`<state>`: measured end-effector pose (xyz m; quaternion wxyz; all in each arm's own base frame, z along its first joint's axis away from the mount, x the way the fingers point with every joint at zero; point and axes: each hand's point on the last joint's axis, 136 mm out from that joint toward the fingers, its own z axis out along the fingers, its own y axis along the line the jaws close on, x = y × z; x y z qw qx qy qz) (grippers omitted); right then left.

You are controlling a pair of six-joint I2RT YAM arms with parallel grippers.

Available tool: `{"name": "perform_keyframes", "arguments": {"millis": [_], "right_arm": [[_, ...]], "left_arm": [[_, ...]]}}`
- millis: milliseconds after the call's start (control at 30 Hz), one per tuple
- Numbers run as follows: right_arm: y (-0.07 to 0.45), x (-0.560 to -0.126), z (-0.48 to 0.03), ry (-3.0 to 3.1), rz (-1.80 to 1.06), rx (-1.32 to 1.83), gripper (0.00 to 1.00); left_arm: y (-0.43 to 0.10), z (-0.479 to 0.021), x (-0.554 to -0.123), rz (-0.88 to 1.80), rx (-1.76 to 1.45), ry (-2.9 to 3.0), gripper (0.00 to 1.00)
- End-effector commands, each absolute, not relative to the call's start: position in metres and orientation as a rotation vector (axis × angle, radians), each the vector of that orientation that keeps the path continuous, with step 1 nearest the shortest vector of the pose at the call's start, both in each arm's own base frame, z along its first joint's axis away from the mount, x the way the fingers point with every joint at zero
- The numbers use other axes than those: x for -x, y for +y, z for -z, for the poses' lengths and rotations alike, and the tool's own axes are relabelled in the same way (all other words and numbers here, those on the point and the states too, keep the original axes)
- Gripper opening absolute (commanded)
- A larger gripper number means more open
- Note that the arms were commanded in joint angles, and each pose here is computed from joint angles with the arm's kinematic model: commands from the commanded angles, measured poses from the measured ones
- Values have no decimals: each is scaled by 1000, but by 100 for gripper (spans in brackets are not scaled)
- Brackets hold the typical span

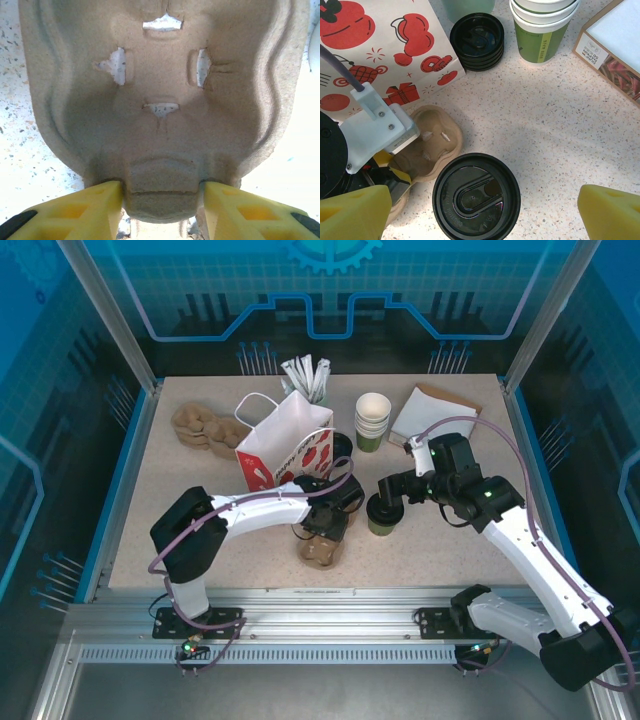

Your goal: Pack the takeout coffee

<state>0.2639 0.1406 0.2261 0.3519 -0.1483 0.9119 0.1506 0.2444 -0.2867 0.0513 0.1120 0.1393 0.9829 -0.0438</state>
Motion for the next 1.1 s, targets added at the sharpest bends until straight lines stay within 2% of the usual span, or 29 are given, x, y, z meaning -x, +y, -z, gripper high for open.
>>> {"name": "perform_keyframes", "arguments": {"millis": [0, 167, 400, 1067], "right_arm": [[141, -263, -224, 2356, -412, 386, 97], [141, -263, -223, 2358, -412, 386, 97], [141, -263, -223, 2358, -411, 386, 97], [141, -263, -222, 2357, -415, 387, 97]], "left_arm": [[-294, -57, -252, 155, -373, 2883, 46], [-295, -54, -252, 155, -368, 2890, 46], [-292, -53, -250, 140, -362, 2895, 51], [-288, -44, -246, 88, -383, 2917, 50]]}}
